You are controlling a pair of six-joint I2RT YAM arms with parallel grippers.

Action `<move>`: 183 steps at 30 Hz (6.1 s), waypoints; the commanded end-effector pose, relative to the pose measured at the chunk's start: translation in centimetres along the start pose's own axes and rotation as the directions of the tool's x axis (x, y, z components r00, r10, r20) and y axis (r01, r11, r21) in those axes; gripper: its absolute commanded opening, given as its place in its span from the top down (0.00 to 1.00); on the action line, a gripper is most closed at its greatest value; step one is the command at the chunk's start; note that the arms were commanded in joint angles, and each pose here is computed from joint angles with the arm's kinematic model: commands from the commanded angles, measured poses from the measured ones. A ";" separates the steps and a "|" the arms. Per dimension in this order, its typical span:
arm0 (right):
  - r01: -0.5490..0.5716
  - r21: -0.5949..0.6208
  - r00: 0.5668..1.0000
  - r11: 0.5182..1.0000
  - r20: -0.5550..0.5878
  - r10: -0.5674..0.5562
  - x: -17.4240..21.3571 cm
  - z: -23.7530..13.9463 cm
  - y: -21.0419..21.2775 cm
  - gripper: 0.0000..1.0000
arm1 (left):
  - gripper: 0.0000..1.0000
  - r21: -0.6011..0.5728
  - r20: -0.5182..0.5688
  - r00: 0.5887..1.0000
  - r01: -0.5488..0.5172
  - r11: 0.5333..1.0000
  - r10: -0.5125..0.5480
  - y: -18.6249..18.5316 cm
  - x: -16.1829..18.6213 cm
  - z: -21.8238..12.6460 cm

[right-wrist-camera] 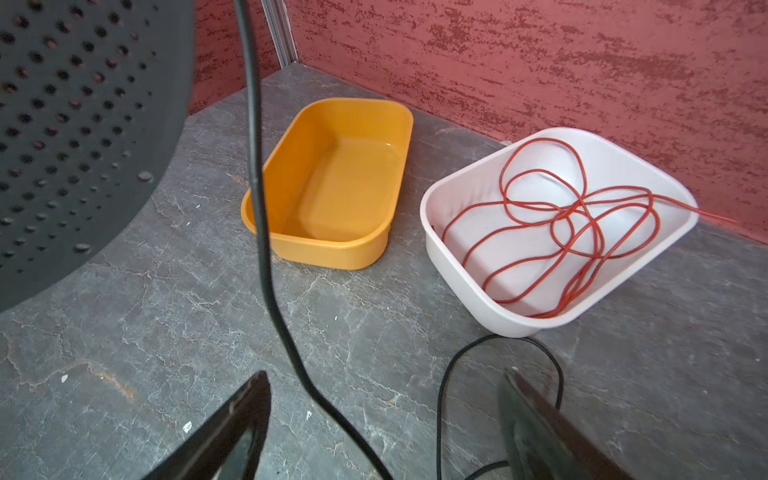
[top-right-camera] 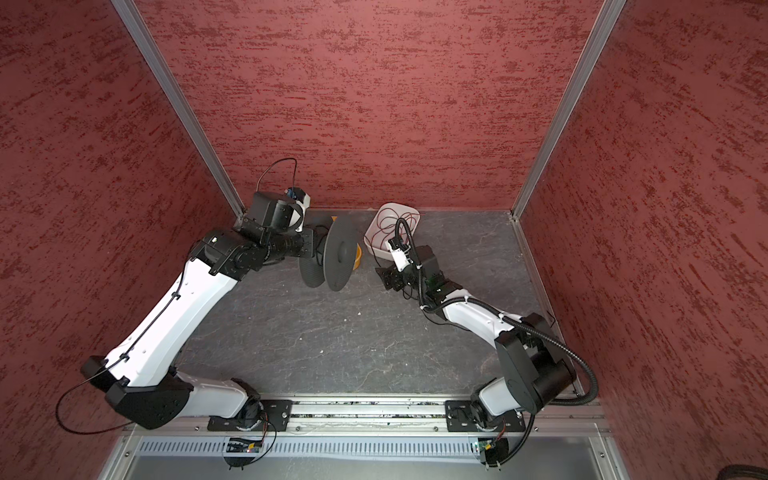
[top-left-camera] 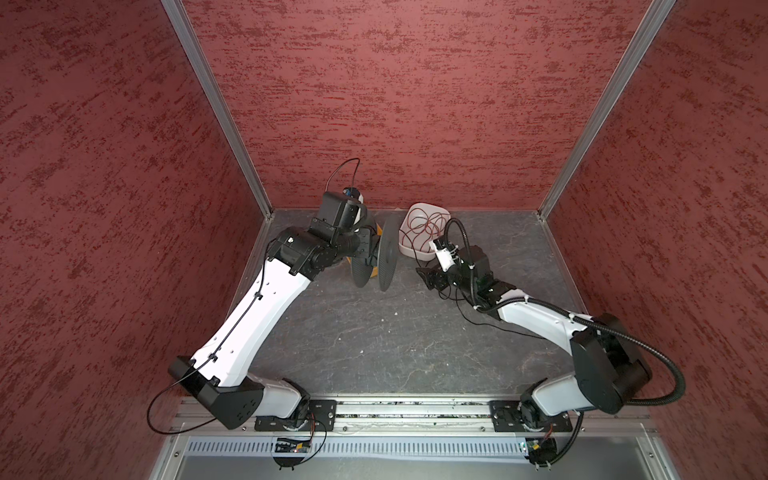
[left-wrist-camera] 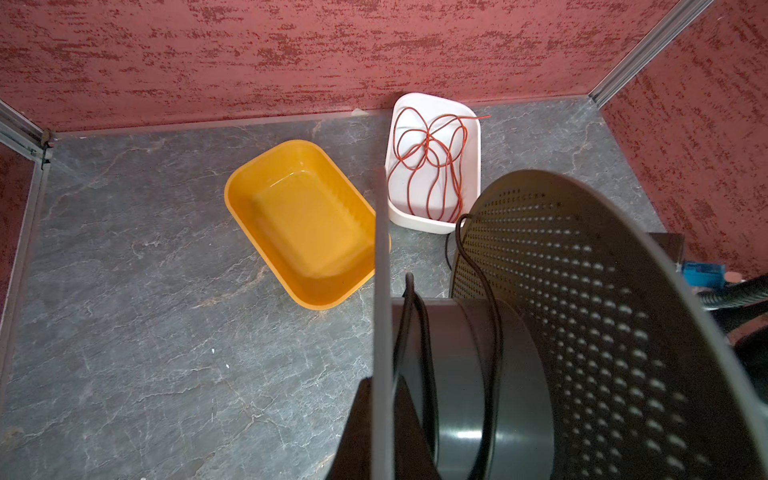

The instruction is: Wrap the cables

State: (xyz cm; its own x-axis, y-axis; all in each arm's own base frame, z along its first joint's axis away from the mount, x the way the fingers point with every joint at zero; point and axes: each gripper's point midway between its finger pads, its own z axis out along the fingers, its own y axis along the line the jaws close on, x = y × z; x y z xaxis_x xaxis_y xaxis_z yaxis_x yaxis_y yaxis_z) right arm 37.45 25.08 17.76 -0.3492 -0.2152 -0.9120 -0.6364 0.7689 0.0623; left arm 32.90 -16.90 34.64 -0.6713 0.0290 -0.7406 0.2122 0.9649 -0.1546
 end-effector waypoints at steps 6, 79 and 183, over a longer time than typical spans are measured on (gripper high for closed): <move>0.030 0.021 0.999 0.999 -0.045 -0.029 2.2 -0.5 -0.4 0.20 | 1.00 0.036 0.038 0.999 0.017 0.999 -0.019 -0.2 -1.7 -1.3; 0.240 -0.223 0.965 0.945 -0.047 -0.256 5.5 1.7 20.0 1.00 | 1.00 -0.118 0.324 0.914 0.295 0.948 -0.244 5.5 -6.4 5.2; -0.336 0.064 0.939 0.940 0.100 0.329 -0.1 -3.5 -2.4 0.27 | 1.00 0.234 0.321 0.944 -0.003 0.972 -0.074 -3.8 -5.6 -7.7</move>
State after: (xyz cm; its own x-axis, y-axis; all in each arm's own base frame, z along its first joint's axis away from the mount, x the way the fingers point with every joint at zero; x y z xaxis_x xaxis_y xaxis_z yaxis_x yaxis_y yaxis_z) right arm 35.36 23.09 19.02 -0.4769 0.0668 -0.8764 -0.5276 0.7757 0.3462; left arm 30.72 -19.01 41.14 -0.5041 -0.0553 -0.8619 0.3511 0.8986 -0.2630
